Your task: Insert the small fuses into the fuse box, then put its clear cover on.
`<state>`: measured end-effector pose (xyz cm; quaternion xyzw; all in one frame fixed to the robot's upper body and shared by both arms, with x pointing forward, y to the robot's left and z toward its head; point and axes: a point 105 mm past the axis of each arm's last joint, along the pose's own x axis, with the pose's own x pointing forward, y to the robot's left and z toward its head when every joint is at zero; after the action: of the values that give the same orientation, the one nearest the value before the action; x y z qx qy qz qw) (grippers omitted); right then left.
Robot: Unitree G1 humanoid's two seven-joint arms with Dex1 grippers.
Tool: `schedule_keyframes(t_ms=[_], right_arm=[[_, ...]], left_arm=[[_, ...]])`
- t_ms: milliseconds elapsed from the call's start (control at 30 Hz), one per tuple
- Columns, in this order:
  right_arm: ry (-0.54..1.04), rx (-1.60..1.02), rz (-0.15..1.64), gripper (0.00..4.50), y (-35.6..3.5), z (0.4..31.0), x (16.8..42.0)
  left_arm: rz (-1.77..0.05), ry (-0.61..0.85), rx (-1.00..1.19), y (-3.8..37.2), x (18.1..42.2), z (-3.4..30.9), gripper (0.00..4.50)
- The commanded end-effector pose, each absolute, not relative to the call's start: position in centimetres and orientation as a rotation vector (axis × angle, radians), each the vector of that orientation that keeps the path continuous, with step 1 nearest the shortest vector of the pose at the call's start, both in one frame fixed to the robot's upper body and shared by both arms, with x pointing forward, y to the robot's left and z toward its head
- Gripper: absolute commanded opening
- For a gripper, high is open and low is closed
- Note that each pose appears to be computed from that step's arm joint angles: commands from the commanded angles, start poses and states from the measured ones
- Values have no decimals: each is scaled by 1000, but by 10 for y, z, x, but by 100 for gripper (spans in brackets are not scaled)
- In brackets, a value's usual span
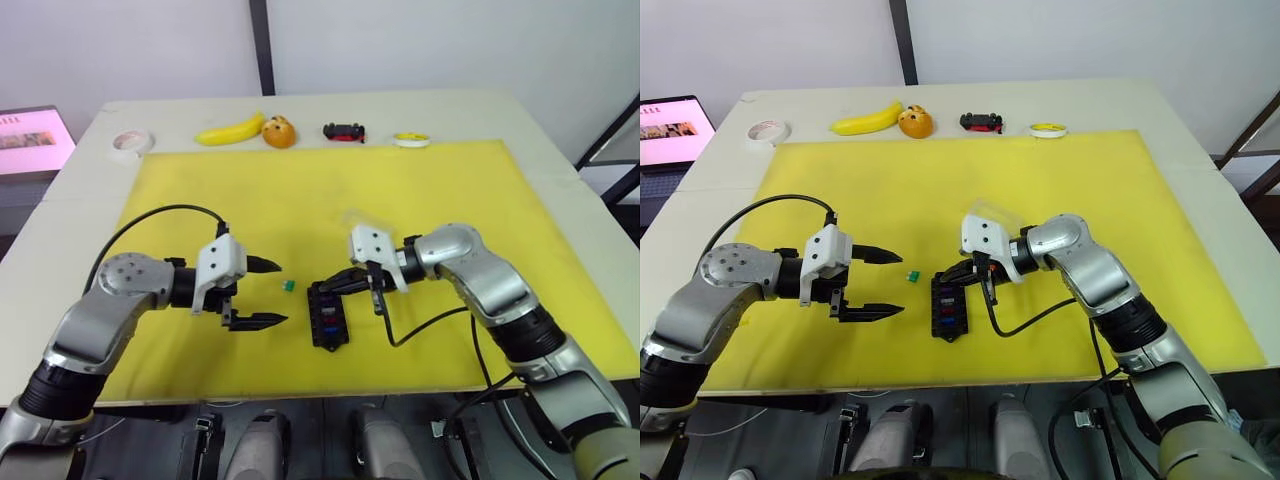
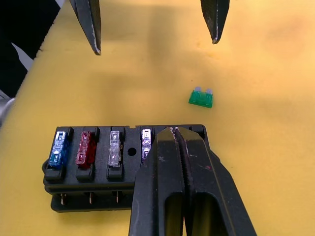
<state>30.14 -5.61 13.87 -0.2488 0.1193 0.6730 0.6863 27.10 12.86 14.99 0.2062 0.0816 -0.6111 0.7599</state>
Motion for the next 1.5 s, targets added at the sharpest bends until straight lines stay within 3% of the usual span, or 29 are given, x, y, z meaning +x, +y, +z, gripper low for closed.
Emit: schedule_keyframes(t_ms=[33, 233, 367, 633, 1000, 1100, 1200, 1333, 1367, 1500], right_arm=[[425, -571, 1471, 4, -70, 110, 302], [478, -504, 1486, 4, -67, 120, 300], [412, -471, 1516, 4, -59, 142, 299], [197, -390, 1565, 4, -54, 227, 282], [217, -738, 1349, 4, -115, 225, 290], [218, -764, 1307, 89, -126, 230, 290], [222, -809, 1279, 226, -133, 230, 290], [225, -850, 1279, 427, -136, 231, 281], [223, -863, 1277, 446, -136, 232, 280], [201, -893, 1266, 446, -133, 239, 278]], left_arm=[[-1330, 142, 491, 128, 270, 159, 450], [-1331, 141, 490, 128, 270, 159, 450], [-1332, 142, 489, 128, 270, 159, 450], [-1312, 149, 487, 135, 273, 160, 450], [-1273, 158, 381, 148, 282, 168, 450], [-1265, 176, 283, 148, 287, 170, 450], [-1264, 241, 189, 150, 290, 169, 450], [-1260, 393, -107, 158, 298, 180, 450], [-1254, 445, -167, 159, 299, 181, 450], [-1209, 660, -384, 165, 306, 177, 450]])
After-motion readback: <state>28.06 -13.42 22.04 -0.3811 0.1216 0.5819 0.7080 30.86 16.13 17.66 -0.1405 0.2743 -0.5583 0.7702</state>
